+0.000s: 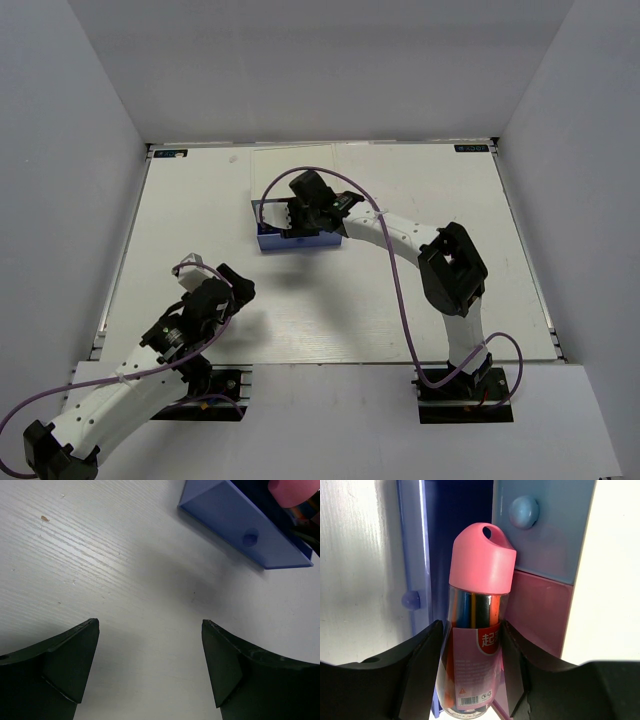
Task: Sort the stationery into containers
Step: Place the stationery in the drawer, then close the drawer in the storage box, then reset both arms
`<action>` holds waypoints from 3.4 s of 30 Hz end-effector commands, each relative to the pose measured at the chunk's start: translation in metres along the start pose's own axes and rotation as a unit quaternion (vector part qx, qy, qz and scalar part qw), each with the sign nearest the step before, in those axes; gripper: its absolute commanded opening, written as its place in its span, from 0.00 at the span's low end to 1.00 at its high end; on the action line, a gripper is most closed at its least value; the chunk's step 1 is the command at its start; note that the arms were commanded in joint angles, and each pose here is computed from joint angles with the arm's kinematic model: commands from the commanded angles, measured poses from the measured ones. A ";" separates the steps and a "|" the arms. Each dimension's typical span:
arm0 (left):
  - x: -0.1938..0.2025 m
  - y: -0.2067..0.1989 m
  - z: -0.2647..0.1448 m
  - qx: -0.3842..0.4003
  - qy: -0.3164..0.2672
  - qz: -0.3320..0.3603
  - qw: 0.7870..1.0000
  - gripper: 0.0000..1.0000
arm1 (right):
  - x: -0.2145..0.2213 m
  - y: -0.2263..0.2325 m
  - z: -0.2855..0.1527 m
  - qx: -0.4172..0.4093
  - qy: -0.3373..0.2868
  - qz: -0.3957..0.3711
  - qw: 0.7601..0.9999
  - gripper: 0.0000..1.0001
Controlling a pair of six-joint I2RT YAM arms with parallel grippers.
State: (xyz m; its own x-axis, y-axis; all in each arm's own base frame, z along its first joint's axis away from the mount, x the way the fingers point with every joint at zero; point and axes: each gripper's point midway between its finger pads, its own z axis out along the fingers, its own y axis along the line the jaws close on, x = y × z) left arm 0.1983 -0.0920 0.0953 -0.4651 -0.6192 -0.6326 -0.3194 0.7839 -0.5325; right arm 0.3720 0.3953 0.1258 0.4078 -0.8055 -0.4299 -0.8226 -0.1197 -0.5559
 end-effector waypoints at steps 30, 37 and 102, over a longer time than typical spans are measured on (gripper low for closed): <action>0.001 0.000 0.001 0.000 0.001 -0.005 1.000 0.94 | -0.046 0.008 -0.053 -0.040 -0.101 0.018 0.994 0.00; 0.000 -0.002 0.001 0.003 -0.001 -0.007 1.000 0.92 | -0.036 0.078 -0.052 -0.195 -0.111 -0.002 0.974 0.00; -0.012 -0.050 -0.008 0.117 -0.017 0.010 0.993 1.00 | -0.029 -0.011 -0.098 0.053 -0.085 0.179 0.979 0.90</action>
State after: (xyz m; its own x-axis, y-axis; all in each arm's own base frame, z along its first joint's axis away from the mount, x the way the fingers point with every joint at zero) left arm 0.2062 -0.1072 0.1162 -0.4529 -0.6178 -0.6428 -0.2167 0.7756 -0.5928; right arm 0.3319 0.3661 0.1607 0.1901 -0.7682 -0.6114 -0.8997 0.1128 -0.4216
